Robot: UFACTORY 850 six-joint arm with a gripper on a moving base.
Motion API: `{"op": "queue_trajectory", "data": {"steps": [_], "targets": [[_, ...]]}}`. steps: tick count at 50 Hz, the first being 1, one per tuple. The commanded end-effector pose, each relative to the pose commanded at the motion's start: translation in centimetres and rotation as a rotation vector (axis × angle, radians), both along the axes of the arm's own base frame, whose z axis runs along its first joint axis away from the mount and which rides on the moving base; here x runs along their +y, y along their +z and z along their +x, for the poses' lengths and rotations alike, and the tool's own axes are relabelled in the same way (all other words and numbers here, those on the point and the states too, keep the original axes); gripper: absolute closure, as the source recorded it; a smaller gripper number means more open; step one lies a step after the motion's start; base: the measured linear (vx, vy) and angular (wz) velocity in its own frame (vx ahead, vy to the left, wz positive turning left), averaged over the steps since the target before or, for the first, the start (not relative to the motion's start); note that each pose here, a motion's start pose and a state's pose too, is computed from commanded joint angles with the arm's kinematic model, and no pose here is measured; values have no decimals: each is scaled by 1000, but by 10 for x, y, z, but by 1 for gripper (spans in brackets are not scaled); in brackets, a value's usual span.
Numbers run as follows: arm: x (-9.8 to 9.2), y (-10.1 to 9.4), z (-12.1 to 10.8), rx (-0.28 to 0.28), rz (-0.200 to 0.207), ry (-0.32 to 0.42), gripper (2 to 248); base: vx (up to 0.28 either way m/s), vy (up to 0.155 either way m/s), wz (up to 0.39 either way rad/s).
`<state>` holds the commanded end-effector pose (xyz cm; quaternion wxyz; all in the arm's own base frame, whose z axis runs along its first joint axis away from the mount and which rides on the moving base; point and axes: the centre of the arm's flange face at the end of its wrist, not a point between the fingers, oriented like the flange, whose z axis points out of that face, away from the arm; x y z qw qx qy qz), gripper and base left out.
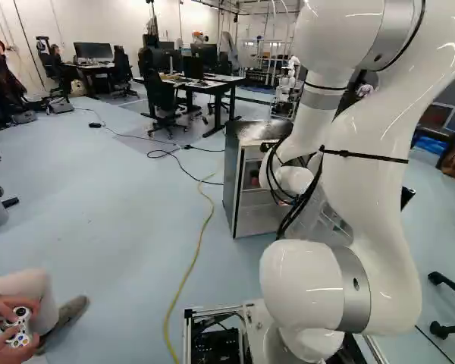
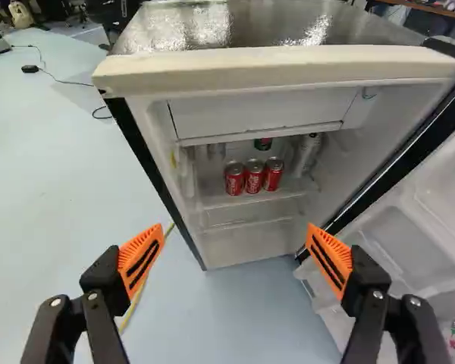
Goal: Grab a drink from the fridge
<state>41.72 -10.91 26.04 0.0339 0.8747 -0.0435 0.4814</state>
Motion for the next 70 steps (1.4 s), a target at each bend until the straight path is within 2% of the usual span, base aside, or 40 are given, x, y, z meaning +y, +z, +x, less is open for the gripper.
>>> {"op": "queue_trajectory", "data": {"steps": [49, 70], "targets": [[-3, -57, 11, 95, 28, 2, 3, 0, 0, 0], [-5, -80, 18, 96, 35, 2, 3, 0, 0, 0]]}}
